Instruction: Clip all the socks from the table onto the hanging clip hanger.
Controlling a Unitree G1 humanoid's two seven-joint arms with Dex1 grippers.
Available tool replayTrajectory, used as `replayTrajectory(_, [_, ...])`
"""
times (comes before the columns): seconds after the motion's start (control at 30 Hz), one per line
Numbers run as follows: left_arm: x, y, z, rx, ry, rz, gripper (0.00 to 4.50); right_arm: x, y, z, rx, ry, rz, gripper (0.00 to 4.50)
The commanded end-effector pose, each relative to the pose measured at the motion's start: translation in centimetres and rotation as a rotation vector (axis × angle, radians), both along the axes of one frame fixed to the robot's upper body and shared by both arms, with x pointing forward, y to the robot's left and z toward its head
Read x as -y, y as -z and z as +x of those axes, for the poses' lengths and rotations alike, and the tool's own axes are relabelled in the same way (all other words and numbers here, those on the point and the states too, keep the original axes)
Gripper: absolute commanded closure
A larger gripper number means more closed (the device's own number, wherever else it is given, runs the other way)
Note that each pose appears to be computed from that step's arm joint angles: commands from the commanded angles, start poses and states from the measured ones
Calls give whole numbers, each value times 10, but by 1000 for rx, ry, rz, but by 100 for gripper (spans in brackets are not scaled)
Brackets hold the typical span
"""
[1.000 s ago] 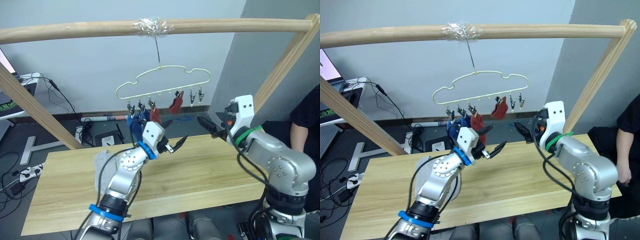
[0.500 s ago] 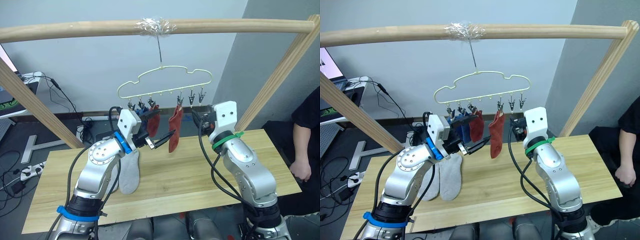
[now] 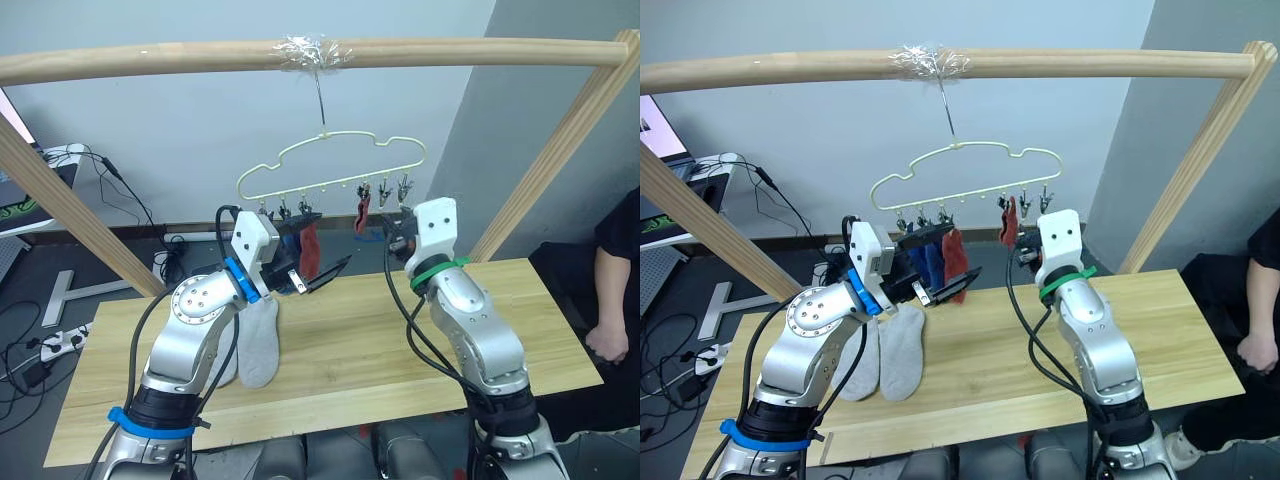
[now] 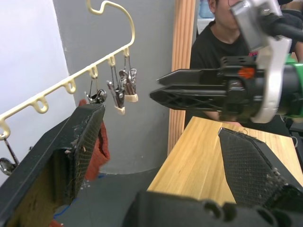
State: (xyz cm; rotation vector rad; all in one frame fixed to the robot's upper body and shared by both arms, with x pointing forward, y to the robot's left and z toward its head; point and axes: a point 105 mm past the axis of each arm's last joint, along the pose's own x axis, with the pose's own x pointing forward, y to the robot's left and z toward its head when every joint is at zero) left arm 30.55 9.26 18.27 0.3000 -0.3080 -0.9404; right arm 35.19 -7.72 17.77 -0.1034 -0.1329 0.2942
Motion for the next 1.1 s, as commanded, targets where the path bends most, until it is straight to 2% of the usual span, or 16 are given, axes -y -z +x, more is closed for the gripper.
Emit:
replayTrajectory(0.03, [1,-14,-5,57,16,-7,11,-2,-14,6,59,10,12,288])
replayTrajectory(0.33, [-1,-25,-2,79,12,-32,11,4,-6,26,9,64,57,288])
replayTrajectory(0.57, [0,-34,2,57,27,-68,11,2,-8,39,19,61,25,288])
replayTrajectory(1.1, [1,-40,5,64,9,-87,11,-14,-16,51,39,21,22,288])
